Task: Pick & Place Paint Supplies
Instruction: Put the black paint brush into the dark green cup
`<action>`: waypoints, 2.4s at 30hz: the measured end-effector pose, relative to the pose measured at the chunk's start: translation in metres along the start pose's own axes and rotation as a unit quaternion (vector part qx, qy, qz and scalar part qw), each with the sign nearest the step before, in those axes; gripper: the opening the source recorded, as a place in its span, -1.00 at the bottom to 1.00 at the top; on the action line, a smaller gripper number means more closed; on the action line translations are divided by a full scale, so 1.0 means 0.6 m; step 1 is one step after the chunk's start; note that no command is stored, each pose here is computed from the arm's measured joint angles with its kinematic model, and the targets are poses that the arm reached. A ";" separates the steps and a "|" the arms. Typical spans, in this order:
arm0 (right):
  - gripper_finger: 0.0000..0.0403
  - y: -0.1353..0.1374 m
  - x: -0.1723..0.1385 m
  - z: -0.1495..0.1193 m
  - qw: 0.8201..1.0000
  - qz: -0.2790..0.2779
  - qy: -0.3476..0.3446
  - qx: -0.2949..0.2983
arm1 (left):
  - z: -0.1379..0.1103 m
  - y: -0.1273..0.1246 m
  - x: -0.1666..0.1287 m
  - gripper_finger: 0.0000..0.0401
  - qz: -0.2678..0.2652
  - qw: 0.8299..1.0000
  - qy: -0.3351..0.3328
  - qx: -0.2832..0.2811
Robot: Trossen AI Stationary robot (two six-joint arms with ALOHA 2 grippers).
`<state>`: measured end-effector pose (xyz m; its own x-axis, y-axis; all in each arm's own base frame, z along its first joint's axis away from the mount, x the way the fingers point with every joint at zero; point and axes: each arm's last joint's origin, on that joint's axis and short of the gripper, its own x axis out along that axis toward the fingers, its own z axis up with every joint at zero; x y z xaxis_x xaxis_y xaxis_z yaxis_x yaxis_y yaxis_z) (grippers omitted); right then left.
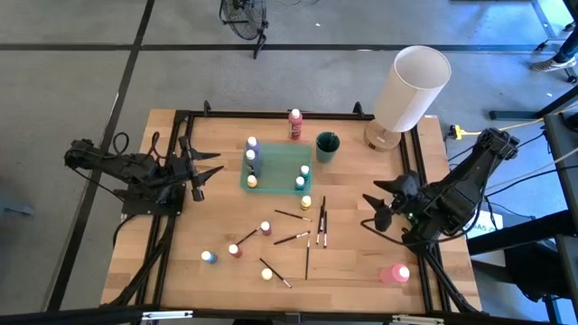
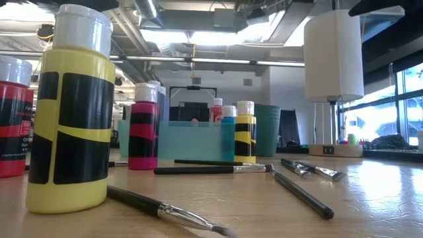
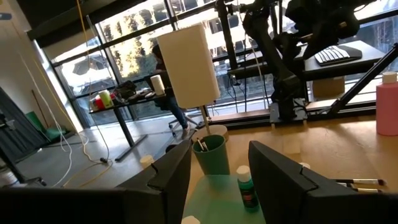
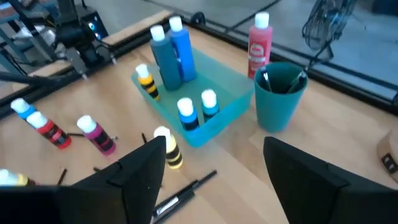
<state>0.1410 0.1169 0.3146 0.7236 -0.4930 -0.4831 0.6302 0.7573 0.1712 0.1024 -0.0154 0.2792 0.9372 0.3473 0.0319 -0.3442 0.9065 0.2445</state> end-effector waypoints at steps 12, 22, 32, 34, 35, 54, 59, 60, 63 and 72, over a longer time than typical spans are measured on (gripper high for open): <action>0.36 0.014 0.029 -0.001 0.997 -0.015 0.063 -0.030 | 0.001 0.001 0.000 -0.22 0.005 1.000 -0.001 -0.002; 0.36 0.028 0.073 -0.009 0.983 -0.041 0.179 -0.013 | 0.001 0.001 0.000 -0.22 0.009 1.000 -0.001 -0.014; 0.36 0.049 0.141 -0.023 0.951 -0.064 0.299 0.045 | 0.001 0.002 0.000 -0.22 0.018 0.999 0.000 -0.029; 0.36 0.053 0.155 -0.027 0.941 -0.068 0.326 0.065 | 0.000 0.002 0.000 -0.22 0.017 1.000 0.004 -0.025; 0.36 0.055 0.161 -0.030 0.935 -0.071 0.340 0.073 | -0.002 0.001 0.000 -0.22 0.016 1.000 0.007 -0.023; 0.36 0.123 0.226 -0.051 0.906 -0.050 0.414 0.066 | -0.002 0.001 0.000 -0.22 0.016 1.000 0.008 0.007; 0.36 0.124 0.244 -0.077 0.895 -0.106 0.425 0.081 | -0.003 0.001 0.000 -0.22 0.015 1.000 0.010 0.006; 0.36 0.126 0.248 -0.081 0.893 -0.112 0.426 0.088 | -0.003 0.001 0.000 -0.22 0.015 1.000 0.011 0.006; 0.36 0.135 0.259 -0.092 0.891 -0.111 0.427 0.104 | -0.003 0.001 0.000 -0.22 0.015 1.000 0.011 0.006; 0.35 0.154 0.282 -0.123 0.877 -0.115 0.443 0.147 | -0.003 0.001 0.000 -0.22 0.015 1.000 0.011 0.005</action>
<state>0.3010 0.1354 0.1851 0.1471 0.0073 -0.9891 0.8703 0.4743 0.1330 0.1021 -0.0145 0.2776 0.9252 0.3792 0.0177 -0.3710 0.8933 0.2540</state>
